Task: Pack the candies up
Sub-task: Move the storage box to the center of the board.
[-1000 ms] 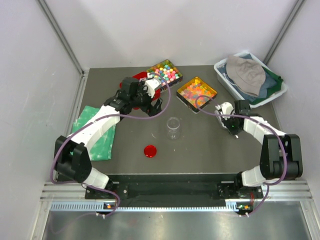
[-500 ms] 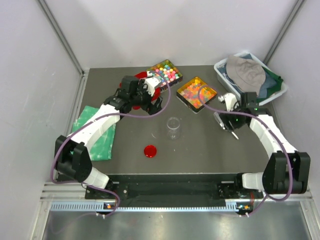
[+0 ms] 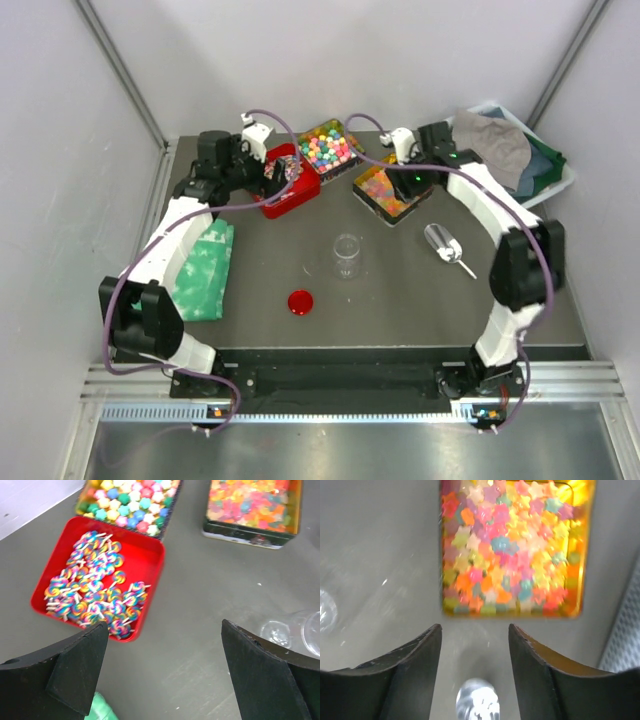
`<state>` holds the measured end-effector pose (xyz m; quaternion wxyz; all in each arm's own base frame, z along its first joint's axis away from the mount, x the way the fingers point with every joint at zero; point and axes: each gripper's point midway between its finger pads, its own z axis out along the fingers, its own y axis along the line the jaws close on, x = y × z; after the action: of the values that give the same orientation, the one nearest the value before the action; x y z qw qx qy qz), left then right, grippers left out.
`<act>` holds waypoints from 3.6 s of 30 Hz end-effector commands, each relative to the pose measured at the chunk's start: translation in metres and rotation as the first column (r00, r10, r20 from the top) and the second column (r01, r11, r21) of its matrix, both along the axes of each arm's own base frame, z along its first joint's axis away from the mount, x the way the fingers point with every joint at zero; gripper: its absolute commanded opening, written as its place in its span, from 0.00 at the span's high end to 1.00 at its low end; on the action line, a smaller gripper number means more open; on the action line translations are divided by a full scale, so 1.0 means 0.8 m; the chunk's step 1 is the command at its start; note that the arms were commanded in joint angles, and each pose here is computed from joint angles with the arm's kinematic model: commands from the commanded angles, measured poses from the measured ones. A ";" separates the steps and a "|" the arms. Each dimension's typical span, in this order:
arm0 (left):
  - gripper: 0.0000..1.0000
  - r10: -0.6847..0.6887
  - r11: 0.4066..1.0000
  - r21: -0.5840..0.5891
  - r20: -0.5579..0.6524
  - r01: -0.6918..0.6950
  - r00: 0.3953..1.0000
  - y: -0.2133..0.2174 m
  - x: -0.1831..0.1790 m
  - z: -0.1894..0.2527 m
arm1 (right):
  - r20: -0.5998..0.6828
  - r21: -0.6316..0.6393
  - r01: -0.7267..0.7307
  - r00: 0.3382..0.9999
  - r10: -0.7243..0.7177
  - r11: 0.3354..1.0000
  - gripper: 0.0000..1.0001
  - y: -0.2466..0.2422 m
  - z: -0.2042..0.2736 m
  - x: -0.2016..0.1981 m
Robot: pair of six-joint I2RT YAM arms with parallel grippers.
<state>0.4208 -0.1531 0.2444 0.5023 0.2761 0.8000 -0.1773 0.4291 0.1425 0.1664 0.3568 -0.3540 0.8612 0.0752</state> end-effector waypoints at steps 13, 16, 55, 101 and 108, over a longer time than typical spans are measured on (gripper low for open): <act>0.01 0.001 1.000 -0.008 0.006 -0.001 1.000 0.015 -0.010 -0.019 | -0.037 -0.028 -0.067 0.997 0.066 0.997 0.47 0.094 -0.058 0.082; 0.01 -0.003 1.000 -0.011 0.001 0.003 1.000 0.015 -0.011 -0.022 | -0.063 -0.028 -0.080 0.995 0.078 0.996 0.47 0.100 -0.075 0.077; 0.01 -0.031 1.000 0.001 0.012 0.031 0.999 0.020 -0.050 -0.025 | -0.158 0.022 -0.164 0.973 0.165 0.986 0.90 0.187 -0.096 -0.066; 0.01 -0.225 0.974 -0.079 -0.196 0.214 0.954 -0.051 -0.072 -0.152 | 0.051 -0.020 0.000 0.999 0.001 1.000 0.30 0.082 0.028 -0.039; 0.01 -0.268 0.963 -0.049 -0.244 0.264 0.932 -0.084 -0.083 -0.188 | 0.084 0.016 0.081 0.993 -0.082 0.997 0.30 0.011 0.060 -0.054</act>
<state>0.3513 -0.2058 0.1016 0.3648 0.3387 0.8196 -0.2838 0.3971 0.1757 0.1843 0.3654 -0.3323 0.8681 0.0495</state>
